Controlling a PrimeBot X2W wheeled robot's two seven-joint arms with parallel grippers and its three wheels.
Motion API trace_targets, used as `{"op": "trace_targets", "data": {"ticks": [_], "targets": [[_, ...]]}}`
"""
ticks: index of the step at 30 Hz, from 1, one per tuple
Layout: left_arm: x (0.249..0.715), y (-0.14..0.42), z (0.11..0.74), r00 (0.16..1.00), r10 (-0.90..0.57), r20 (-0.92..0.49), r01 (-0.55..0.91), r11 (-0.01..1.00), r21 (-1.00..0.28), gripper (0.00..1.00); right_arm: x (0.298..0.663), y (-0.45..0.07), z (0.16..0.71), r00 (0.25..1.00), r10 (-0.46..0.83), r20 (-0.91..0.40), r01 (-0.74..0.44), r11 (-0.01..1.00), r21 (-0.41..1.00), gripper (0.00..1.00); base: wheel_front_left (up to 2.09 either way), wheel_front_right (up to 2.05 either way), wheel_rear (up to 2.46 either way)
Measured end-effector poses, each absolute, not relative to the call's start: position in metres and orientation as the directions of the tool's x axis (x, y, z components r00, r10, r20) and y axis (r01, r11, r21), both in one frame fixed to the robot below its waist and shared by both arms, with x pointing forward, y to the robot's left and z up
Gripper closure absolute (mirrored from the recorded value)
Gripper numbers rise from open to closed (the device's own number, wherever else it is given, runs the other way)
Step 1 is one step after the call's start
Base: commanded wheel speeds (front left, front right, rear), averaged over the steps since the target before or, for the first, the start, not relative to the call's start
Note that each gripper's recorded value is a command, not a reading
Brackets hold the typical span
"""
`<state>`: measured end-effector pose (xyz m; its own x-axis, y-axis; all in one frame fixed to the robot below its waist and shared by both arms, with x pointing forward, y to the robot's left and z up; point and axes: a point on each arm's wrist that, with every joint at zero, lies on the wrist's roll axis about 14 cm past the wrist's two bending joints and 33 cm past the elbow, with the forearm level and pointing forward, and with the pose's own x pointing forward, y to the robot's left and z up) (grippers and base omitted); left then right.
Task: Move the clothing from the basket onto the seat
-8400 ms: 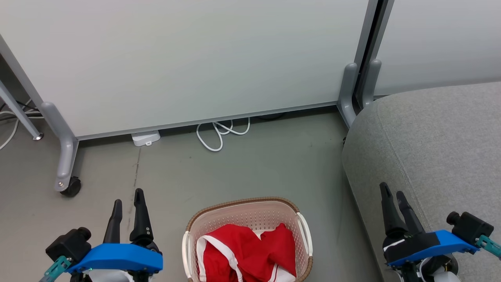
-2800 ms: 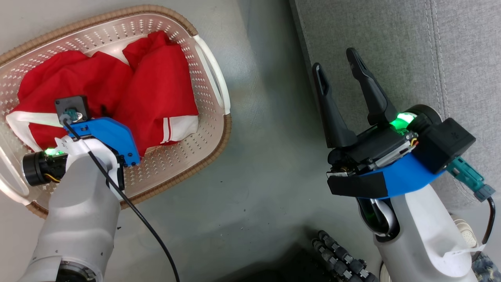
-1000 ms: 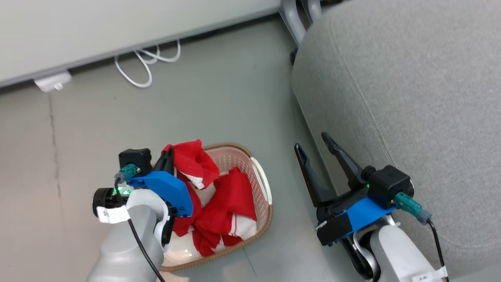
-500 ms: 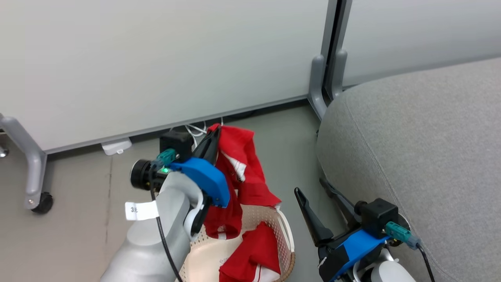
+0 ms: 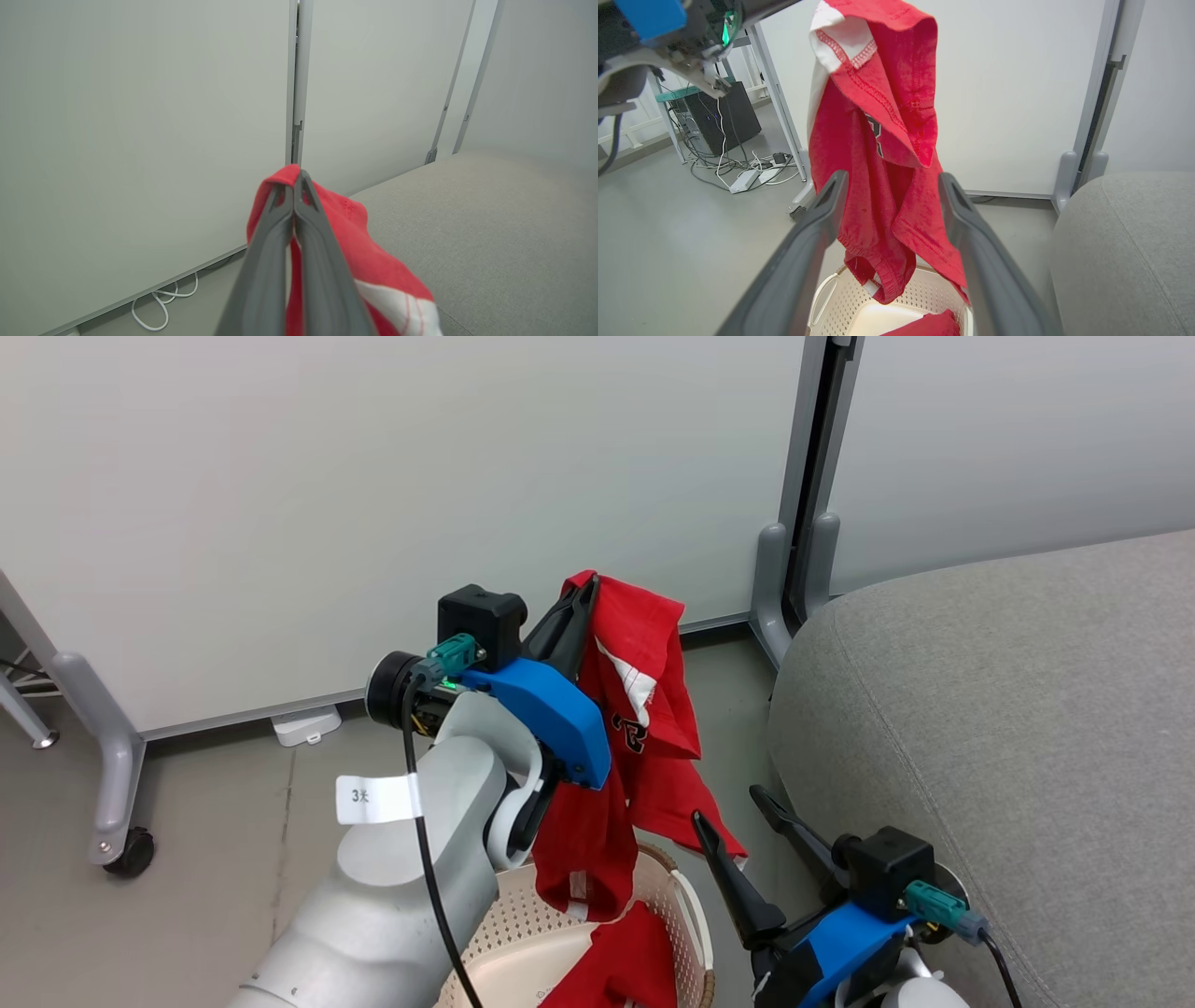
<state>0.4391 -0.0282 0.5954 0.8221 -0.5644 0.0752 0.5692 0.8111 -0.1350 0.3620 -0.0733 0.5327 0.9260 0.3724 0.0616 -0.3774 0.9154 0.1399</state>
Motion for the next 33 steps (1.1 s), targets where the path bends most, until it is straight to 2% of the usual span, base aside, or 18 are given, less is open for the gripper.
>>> {"op": "trace_targets", "data": {"ticks": [15,20,33], "targets": [[0.434,-0.041,0.583,0.809,-0.586,0.038,0.585,0.798,-0.141,1.0,0.361,-0.076,0.531,0.929,0.368,0.042,-0.37,0.92,0.13,0.0,0.0,0.0,0.0],[0.435,-0.044,0.58,0.805,-0.592,0.031,0.589,0.793,-0.153,1.0,0.374,-0.075,0.542,0.926,0.374,0.053,-0.378,0.921,0.098,0.0,0.0,0.0,0.0],[0.434,-0.05,0.574,0.791,-0.611,0.013,0.604,0.779,-0.167,1.0,0.409,-0.058,0.531,0.9,0.435,-0.024,-0.434,0.9,0.027,0.0,0.0,0.0,0.0]]}}
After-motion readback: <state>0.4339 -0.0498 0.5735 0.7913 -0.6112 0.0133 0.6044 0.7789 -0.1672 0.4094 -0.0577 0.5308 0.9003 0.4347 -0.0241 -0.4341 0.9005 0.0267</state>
